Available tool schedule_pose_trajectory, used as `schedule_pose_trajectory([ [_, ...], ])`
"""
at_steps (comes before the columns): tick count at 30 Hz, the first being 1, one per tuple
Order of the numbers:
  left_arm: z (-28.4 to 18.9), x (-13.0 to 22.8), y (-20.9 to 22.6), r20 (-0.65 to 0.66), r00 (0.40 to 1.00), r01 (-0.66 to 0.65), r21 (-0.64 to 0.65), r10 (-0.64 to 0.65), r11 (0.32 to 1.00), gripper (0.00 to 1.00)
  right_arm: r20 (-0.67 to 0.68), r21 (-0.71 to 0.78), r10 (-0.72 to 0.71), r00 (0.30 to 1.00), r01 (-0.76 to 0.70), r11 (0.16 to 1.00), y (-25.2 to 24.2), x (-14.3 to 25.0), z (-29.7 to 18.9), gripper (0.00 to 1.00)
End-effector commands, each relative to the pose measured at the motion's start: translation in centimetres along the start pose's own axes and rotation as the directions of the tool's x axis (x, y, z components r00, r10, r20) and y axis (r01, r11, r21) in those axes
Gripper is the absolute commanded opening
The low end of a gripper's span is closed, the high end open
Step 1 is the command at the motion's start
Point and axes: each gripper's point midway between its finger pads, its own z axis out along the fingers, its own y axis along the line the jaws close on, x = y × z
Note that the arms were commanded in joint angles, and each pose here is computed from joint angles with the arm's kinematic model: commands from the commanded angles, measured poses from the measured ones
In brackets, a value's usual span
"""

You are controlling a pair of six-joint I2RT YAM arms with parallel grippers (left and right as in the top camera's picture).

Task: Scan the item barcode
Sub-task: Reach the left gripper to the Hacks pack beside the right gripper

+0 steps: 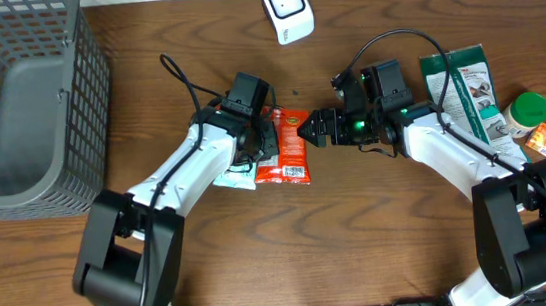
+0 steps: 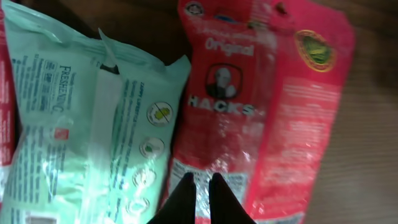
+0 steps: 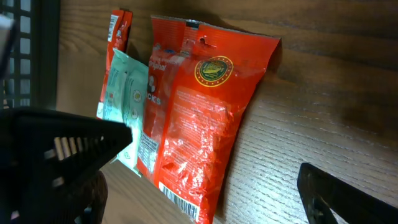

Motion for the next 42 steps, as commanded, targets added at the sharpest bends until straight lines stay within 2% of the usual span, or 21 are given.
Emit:
schedule_pose_trajectory([
  [1,1.6,0.4,1.2,-0.017,1.000,-0.017,-0.052,0.016,0.999,0.11,-0.019,-0.007,-0.004,1.000,0.004,1.000,-0.3,0.5,0.3,0.93],
  [9,3.9,1.2,2.0,-0.060,0.998,-0.014,-0.080,0.009,0.997,0.11,-0.045,-0.002,0.018,0.999,-0.018,1.000,-1.2,1.0,1.3,0.92],
  [14,4.7,1.7,2.4,-0.081,0.997,-0.014,-0.092,0.006,0.996,0.11,-0.062,-0.002,0.036,0.997,-0.036,0.999,-1.9,1.4,2.3,0.82],
  [16,4.7,1.7,2.4,-0.081,0.997,-0.013,-0.093,0.005,0.996,0.11,-0.071,-0.003,0.040,0.997,-0.040,0.999,-2.2,1.6,2.9,0.81],
  [25,4.7,1.6,2.3,-0.078,0.997,-0.014,-0.090,0.007,0.996,0.11,-0.153,-0.161,0.093,0.984,-0.118,0.980,-2.0,3.1,6.0,0.80],
  [30,4.2,1.3,0.5,-0.092,0.992,-0.084,0.002,0.084,0.996,0.12,-0.139,-0.158,0.094,0.986,-0.115,0.981,-2.5,2.7,6.2,0.80],
  [34,3.6,1.7,-1.1,-0.116,0.988,-0.091,0.088,0.101,0.992,0.11,-0.138,-0.157,0.095,0.986,-0.116,0.981,-2.5,2.7,6.1,0.80],
  [42,0.0,-0.8,-2.2,-0.033,0.991,-0.123,0.120,0.127,0.985,0.12,-0.129,-0.153,0.100,0.987,-0.119,0.981,-2.9,2.4,5.9,0.80],
])
